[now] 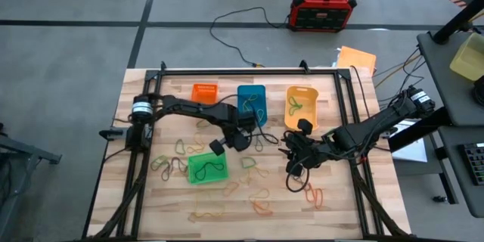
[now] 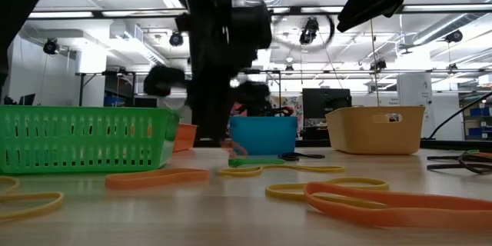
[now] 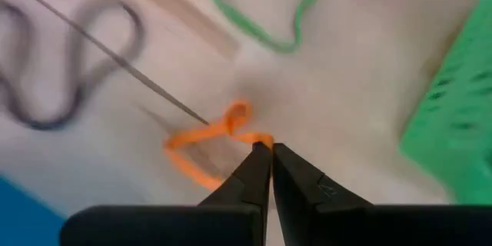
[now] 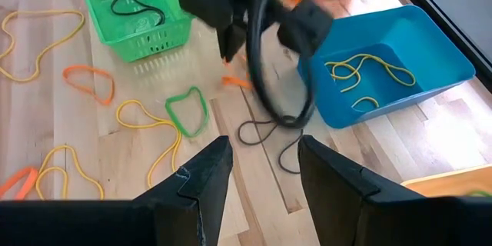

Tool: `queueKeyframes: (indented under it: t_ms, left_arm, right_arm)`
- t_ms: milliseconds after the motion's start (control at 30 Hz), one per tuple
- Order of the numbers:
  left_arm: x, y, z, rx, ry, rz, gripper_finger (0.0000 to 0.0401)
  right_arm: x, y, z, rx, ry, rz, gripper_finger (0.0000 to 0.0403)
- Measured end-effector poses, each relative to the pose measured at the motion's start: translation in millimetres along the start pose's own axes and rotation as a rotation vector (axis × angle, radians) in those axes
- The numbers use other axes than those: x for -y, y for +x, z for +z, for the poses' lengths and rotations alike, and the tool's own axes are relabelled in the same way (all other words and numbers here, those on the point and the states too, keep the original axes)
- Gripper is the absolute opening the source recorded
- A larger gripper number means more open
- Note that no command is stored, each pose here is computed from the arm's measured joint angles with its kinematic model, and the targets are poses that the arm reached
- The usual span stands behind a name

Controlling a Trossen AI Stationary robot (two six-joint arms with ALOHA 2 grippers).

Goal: Sort rubber bands into baskets
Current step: Put the orange rubberband into the orange bin

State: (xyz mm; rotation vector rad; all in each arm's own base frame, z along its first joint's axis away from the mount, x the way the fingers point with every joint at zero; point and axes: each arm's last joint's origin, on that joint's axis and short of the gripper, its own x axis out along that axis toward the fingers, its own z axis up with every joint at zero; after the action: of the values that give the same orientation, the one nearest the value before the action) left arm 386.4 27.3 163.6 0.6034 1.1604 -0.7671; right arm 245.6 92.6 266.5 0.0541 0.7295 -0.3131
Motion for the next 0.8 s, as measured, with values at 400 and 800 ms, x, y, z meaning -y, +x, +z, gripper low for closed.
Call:
queueKeyframes:
  t_ms: [400,800]
  left_arm:
    - [24,-97,3,0.065,-0.06,0.086,0.0]
    - [29,-172,-90,-0.029,-0.549,0.333,0.0]
  right_arm:
    - [0,0,0,0.0,0.0,0.001,0.0146]
    - [3,1,3,0.032,-0.013,-0.049,0.0146]
